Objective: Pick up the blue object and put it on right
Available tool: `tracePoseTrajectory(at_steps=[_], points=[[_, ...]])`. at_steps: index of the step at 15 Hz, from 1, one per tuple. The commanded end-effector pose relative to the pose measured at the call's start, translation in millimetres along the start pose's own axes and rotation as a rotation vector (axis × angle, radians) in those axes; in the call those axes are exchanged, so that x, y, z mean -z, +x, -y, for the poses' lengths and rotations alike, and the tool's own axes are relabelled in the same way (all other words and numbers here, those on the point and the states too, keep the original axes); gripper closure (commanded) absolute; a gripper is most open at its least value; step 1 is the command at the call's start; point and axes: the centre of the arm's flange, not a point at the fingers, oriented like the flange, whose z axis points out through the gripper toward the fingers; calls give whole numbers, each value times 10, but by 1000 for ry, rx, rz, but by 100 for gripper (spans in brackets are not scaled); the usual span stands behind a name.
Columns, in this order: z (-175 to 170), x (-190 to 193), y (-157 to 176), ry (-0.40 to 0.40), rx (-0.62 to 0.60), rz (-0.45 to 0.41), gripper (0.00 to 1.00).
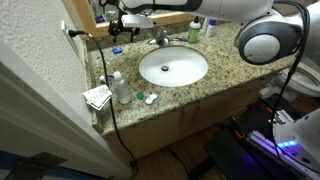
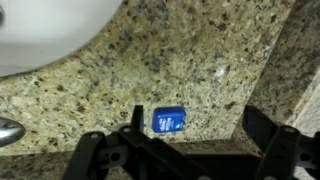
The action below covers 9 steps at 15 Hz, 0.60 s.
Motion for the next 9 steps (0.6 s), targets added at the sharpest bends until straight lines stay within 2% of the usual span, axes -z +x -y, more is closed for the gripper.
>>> tracePoseTrajectory(at_steps=[1,4,7,9], points=[[38,-86,110,-125,-25,78,0],[187,-101,294,-181,-59,47,0],[296,-128,444,-176,-65,-40,0],[311,-160,535,-144,-63,-112,0]])
